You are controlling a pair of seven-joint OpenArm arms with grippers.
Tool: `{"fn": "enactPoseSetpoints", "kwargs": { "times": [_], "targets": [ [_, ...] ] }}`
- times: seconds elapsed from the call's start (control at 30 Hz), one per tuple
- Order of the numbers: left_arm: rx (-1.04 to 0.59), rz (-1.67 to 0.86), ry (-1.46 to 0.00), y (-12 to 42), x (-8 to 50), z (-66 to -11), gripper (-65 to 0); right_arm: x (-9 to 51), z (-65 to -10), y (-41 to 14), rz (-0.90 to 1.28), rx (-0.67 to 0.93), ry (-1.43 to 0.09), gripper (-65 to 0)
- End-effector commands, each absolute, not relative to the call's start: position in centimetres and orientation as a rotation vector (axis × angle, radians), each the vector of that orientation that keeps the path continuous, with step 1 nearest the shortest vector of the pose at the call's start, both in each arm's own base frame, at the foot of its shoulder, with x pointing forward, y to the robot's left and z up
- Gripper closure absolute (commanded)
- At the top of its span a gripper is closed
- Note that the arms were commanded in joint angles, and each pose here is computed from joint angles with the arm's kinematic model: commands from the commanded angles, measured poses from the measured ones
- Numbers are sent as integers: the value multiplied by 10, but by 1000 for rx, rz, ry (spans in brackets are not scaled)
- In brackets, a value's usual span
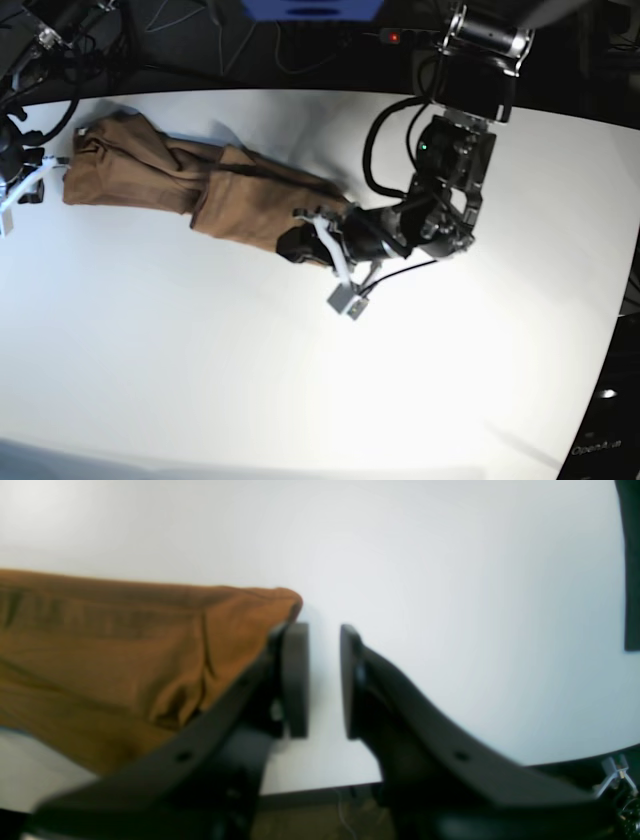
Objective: Fold the T-shirt properly
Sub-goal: 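Regrasp the folded end with the left gripper and press it flat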
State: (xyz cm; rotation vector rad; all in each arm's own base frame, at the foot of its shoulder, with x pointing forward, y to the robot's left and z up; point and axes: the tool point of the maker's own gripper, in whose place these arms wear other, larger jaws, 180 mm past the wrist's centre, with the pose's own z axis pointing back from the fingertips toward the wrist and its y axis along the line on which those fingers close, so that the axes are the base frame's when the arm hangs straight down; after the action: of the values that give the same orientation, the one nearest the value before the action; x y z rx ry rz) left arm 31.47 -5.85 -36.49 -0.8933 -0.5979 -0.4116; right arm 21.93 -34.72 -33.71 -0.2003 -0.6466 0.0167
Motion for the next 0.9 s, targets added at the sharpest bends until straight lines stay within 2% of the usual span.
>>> {"fn": "enactPoseSetpoints", "kwargs": {
  "times": [0.0, 0.33, 0.47, 0.87],
  "targets": [
    [-915, -418, -646, -63, 329, -349, -26, 227, -323, -351, 30, -219, -692, -135],
    [-738, -502, -580, -88, 328, -394, -26, 223, -320, -348, 38, -230, -691, -135],
    [-680, -516, -579, -88, 328, -405, -26, 218, -325, -348, 29, -218, -642, -135],
    [-523, -571, -518, -64, 307, -443, -26, 228, -320, -300, 54, 72, -715, -136]
  ]
}}
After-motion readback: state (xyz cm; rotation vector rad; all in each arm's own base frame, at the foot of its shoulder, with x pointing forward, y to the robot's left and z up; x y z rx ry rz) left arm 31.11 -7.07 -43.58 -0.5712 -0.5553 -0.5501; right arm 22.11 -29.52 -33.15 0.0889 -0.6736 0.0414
